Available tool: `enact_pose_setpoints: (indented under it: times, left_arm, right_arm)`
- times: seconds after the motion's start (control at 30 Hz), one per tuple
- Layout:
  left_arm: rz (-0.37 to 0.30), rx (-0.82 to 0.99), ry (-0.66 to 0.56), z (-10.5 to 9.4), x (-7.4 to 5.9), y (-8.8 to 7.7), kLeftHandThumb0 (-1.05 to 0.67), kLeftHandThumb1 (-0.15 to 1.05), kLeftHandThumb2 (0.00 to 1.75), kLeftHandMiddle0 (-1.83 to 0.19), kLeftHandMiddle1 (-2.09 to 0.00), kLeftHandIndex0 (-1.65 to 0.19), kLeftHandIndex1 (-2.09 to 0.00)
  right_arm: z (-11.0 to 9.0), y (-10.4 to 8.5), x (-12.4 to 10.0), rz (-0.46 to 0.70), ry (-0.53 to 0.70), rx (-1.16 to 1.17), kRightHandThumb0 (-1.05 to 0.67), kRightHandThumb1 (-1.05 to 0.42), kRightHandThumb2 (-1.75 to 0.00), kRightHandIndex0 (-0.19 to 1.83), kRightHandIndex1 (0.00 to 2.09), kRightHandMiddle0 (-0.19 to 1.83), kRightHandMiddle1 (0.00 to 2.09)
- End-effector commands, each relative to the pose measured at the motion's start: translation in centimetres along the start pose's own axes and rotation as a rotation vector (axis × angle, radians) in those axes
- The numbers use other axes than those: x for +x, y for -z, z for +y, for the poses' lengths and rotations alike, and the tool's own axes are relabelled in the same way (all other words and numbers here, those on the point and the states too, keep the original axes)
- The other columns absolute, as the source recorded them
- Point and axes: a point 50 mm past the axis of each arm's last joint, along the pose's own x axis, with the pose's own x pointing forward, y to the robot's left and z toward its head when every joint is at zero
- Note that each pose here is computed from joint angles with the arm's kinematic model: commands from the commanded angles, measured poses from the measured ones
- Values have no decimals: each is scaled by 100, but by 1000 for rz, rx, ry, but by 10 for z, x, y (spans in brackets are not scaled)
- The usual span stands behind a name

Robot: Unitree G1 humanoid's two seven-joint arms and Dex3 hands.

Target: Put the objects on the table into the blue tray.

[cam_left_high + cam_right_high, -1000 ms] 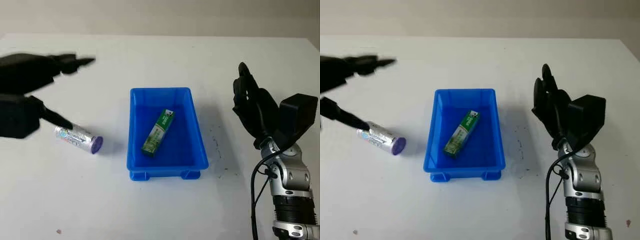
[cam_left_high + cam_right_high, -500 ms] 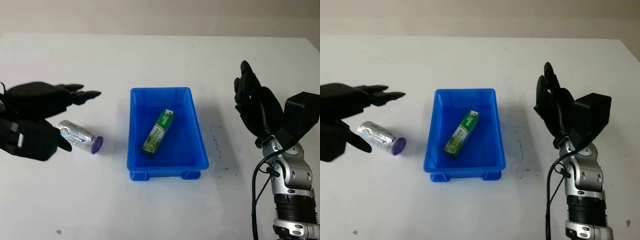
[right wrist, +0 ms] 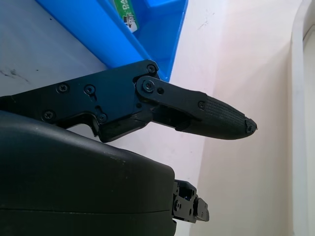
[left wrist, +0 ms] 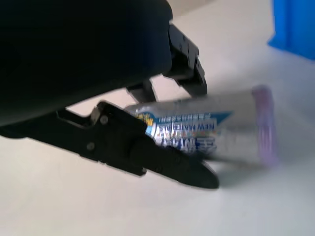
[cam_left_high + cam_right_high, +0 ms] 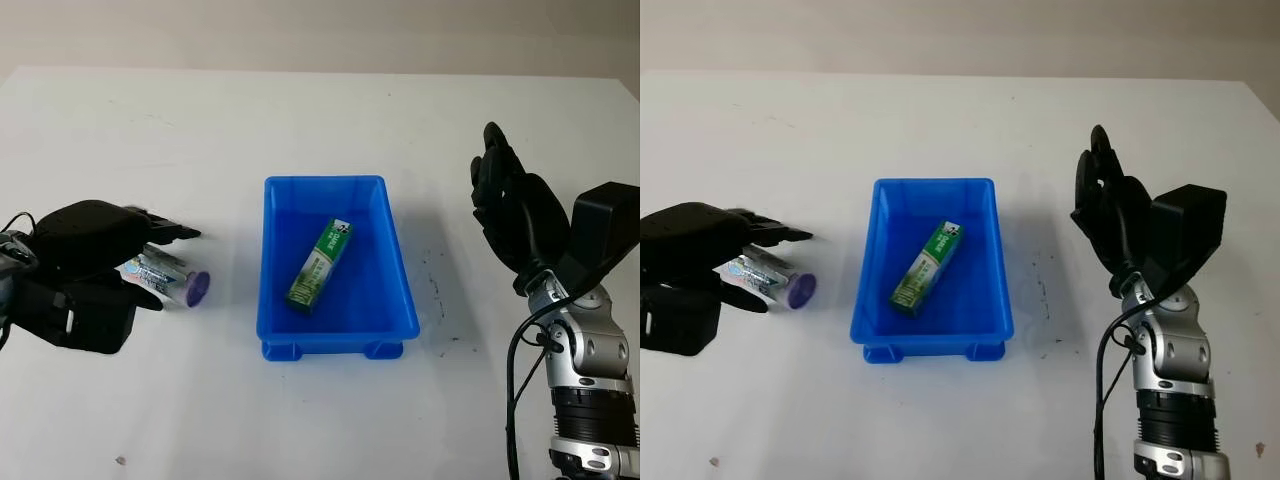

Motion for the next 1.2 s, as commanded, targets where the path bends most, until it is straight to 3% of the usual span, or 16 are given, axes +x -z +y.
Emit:
enact_pose_setpoints:
  times: [0.0, 0.07, 0.2, 0.5, 0.77, 1.0, 1.13, 1.17]
  left_arm:
    - [-50, 53, 72, -25, 1, -13, -60, 104, 18, -76, -203, -37, -192]
    - [-56, 76, 37, -24, 0, -14, -60, 105, 34, -114, -208, -58, -206]
    - [-70, 88, -69, -19, -1, -16, -55, 105, 45, -138, -209, -72, -209]
    - [-98, 14, -235, 10, -2, -16, -50, 105, 51, -96, -209, -53, -209]
    - [-75, 63, -359, 43, -3, -9, -48, 105, 36, -90, -209, -56, -209]
    - [-48, 135, -652, 110, -19, -9, -52, 105, 32, -78, -209, -56, -209]
    - [-63, 222, -827, 147, -29, -13, -53, 105, 23, -88, -209, -67, -209]
    - [-62, 232, -864, 154, -30, -14, -55, 105, 23, -89, -209, -57, -192]
  right_arm:
    - [-4, -12, 2, -41, 2, -10, -77, -105, -70, -19, 0, -19, 0]
    - [-4, -12, 2, -42, 1, -9, -77, -105, -70, -19, 0, -19, 0]
    - [-4, -11, 4, -39, -3, -11, -77, -105, -69, -19, 0, -19, 0]
    - [-4, -11, 6, -37, -21, -5, -75, -105, -68, -19, 0, -19, 0]
    - [-4, -12, 6, -38, -27, 6, -75, -105, -67, -19, 0, -19, 0]
    - [-6, -11, 6, -37, -30, 5, -75, -105, -66, -19, 0, -19, 0]
    - [-4, -11, 6, -37, -27, 12, -74, -105, -67, -19, 0, -19, 0]
    - [-4, -11, 6, -38, -27, 13, -74, -105, -67, -19, 0, -19, 0]
